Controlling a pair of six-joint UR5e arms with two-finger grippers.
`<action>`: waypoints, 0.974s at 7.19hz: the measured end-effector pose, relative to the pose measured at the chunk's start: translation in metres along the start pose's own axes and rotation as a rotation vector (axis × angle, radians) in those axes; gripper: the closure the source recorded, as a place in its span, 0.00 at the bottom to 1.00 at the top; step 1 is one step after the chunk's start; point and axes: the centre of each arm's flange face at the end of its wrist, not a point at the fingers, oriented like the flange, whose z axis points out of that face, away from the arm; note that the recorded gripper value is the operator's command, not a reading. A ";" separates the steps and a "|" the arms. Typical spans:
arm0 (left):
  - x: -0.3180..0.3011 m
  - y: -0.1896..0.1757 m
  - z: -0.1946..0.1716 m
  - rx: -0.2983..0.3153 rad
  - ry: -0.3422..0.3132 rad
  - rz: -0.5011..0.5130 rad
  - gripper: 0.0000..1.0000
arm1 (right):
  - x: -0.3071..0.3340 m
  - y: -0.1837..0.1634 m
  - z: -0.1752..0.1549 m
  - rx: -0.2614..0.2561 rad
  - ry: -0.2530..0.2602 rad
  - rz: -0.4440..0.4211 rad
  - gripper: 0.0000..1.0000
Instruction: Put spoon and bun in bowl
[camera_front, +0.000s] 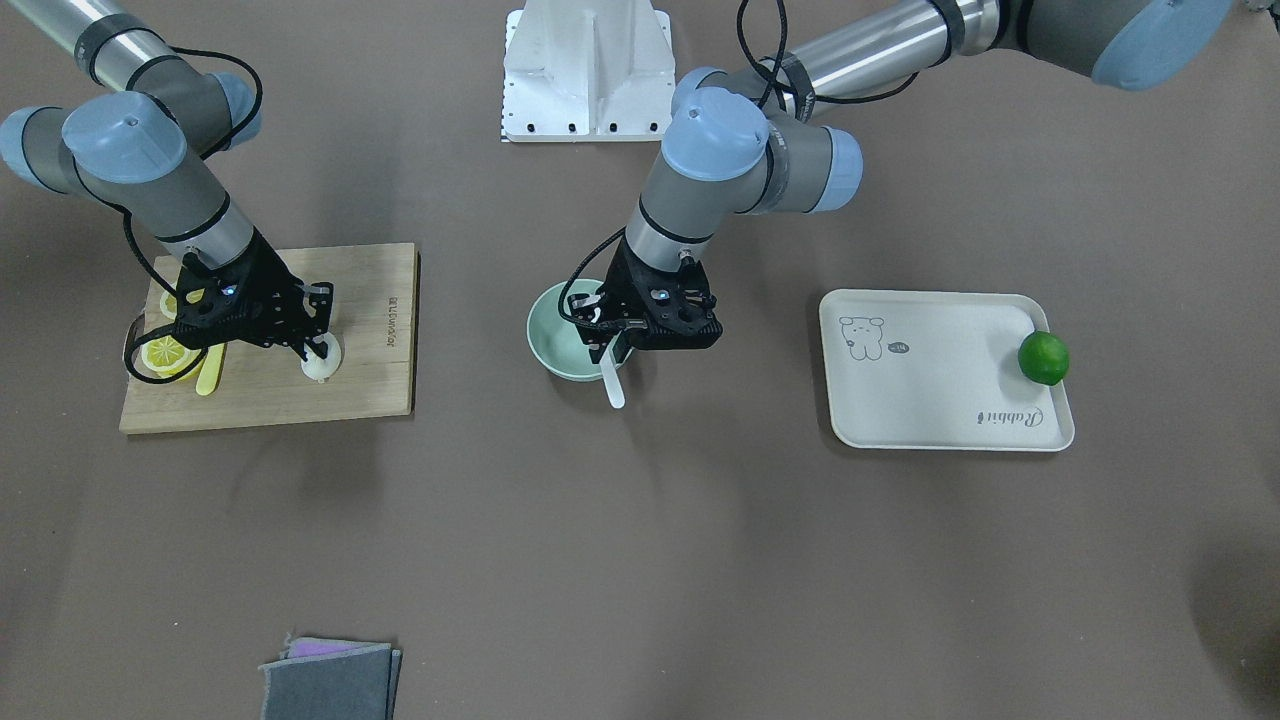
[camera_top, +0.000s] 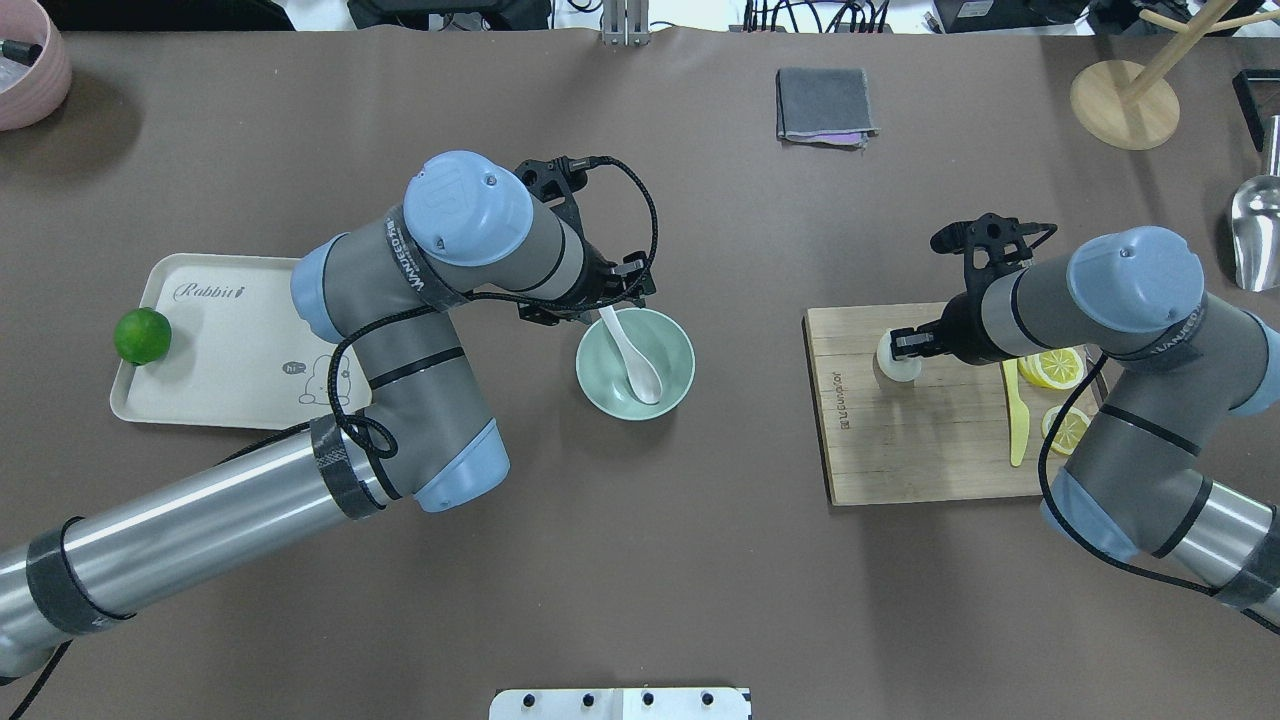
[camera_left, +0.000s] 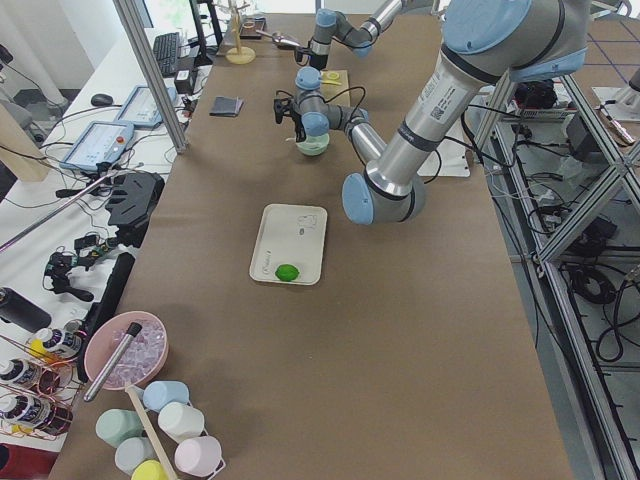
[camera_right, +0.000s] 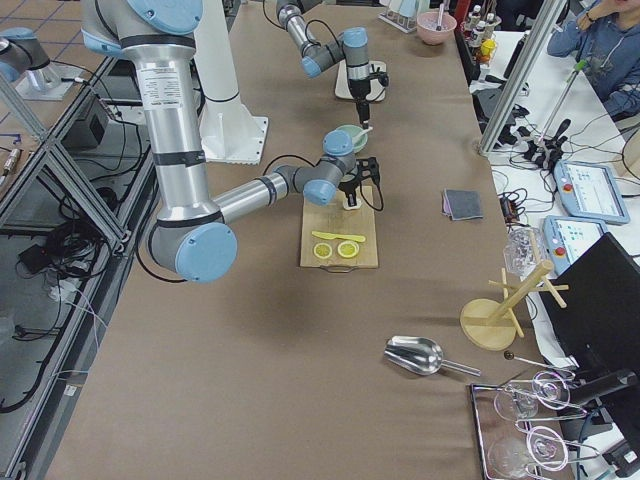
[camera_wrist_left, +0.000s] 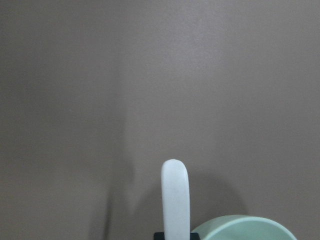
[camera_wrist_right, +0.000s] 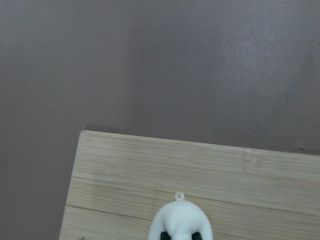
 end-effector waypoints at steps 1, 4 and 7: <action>-0.006 -0.006 -0.011 0.003 0.009 -0.002 0.01 | -0.015 -0.006 -0.004 0.014 -0.020 0.012 1.00; -0.144 -0.061 -0.109 -0.076 0.019 0.094 0.01 | -0.122 -0.023 -0.014 0.066 -0.099 0.113 1.00; -0.304 -0.105 -0.173 -0.097 -0.054 0.208 0.01 | -0.270 0.004 -0.025 0.113 -0.093 0.188 1.00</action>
